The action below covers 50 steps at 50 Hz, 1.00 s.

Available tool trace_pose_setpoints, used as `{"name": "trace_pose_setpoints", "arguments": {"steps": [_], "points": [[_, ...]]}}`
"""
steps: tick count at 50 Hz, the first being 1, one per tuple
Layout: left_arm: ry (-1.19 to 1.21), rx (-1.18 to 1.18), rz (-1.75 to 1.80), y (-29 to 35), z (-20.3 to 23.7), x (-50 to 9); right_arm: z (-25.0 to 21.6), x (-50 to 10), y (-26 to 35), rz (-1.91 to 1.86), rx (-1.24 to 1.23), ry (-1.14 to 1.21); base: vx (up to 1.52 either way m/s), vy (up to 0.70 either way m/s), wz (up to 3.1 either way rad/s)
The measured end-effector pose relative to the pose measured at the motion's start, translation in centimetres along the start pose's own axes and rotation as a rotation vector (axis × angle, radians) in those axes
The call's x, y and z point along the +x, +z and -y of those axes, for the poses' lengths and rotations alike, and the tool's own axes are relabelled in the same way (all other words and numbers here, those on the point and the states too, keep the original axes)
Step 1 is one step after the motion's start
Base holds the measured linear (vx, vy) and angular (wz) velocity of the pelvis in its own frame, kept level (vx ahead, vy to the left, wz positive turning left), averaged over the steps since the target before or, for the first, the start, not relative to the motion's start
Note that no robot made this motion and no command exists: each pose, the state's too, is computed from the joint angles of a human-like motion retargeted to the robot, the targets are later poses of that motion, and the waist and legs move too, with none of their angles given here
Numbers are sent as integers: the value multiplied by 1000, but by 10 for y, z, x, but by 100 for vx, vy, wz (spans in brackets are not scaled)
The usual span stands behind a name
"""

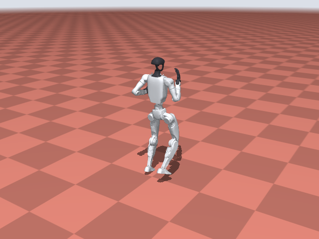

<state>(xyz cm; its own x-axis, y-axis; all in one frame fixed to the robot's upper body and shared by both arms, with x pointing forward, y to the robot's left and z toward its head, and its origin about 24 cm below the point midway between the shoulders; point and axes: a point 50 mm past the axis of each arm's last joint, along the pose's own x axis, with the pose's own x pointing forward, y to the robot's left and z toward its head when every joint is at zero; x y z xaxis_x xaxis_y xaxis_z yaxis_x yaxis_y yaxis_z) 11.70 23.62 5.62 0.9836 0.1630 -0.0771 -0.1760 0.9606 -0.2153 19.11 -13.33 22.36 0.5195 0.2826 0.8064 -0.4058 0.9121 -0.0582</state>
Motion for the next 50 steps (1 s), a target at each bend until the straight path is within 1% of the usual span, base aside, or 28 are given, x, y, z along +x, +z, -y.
{"name": "trace_pose_setpoints", "arguments": {"steps": [3, 5, 6, 8, 10, 12, 15, 20, 22, 25, 27, 30, 32, 33, 35, 38, 41, 43, 45, 47, 48, 50], "points": [[2, -109, 280, 32, 30, 51, 7, -25, -21, -191, -19, -31, -7, 8, 21], [-77, -200, 508, 71, 68, 84, 18, -48, -33, -325, -79, -85, -21, 8, 122], [-147, -219, 634, 100, 93, 101, 27, -64, -36, -388, -100, -154, -26, 5, 146], [-284, -202, 880, 163, 140, 115, 42, -101, -32, -507, -117, -304, -18, 1, 102], [-358, -139, 1093, 214, 170, 108, 51, -133, -17, -605, -120, -406, 3, -4, 2], [-309, -84, 1198, 229, 170, 102, 53, -149, -1, -700, -138, -382, 19, -8, -24], [-228, -9, 1143, 207, 151, 106, 53, -165, 10, -834, -162, -314, 19, -11, 10], [-263, -104, 869, 157, 125, 111, 54, -204, -8, -1031, -145, -373, 15, -12, 99], [-258, -137, 822, 146, 119, 108, 59, -189, -28, -994, -156, -339, -6, -14, -31], [-267, -147, 721, 122, 105, 99, 63, -127, -49, -749, -193, -269, -18, -12, -63], [-185, -96, 604, 97, 73, 86, 63, -55, -46, -438, -216, -219, -25, -10, -106], [-13, -124, 319, 54, 15, 46, 47, 51, -8, 29, -229, -94, -21, -5, -104], [10, -91, 159, 35, 0, 24, 35, 77, 15, 197, -203, -84, 1, -1, 59], [-11, -39, 102, 30, -2, 19, 32, 79, 22, 241, -179, -102, 13, 1, 88], [-72, 62, 9, 23, -4, 13, 32, 70, 24, 257, -115, -153, 17, 5, 31], [-68, 87, -96, 2, -11, 0, 34, 50, 3, 129, -67, -165, 15, 9, -80], [-16, 90, -110, -12, -12, -3, 30, 21, -19, -21, -64, -139, 7, 10, -107], [-38, 121, -73, -14, -4, 5, 29, -6, -27, -118, -50, -155, -5, 12, -55], [-60, 151, 36, -8, 10, 26, 30, -30, -37, -222, -35, -185, -17, 9, 1], [-67, 117, 228, 16, 32, 57, 33, -51, -45, -319, -64, -226, -24, 8, 59], [-85, 80, 347, 36, 47, 74, 36, -62, -48, -364, -87, -257, -28, 6, 125], [-143, -25, 633, 95, 84, 105, 45, -87, -49, -446, -120, -355, -31, 2, 183]]}}
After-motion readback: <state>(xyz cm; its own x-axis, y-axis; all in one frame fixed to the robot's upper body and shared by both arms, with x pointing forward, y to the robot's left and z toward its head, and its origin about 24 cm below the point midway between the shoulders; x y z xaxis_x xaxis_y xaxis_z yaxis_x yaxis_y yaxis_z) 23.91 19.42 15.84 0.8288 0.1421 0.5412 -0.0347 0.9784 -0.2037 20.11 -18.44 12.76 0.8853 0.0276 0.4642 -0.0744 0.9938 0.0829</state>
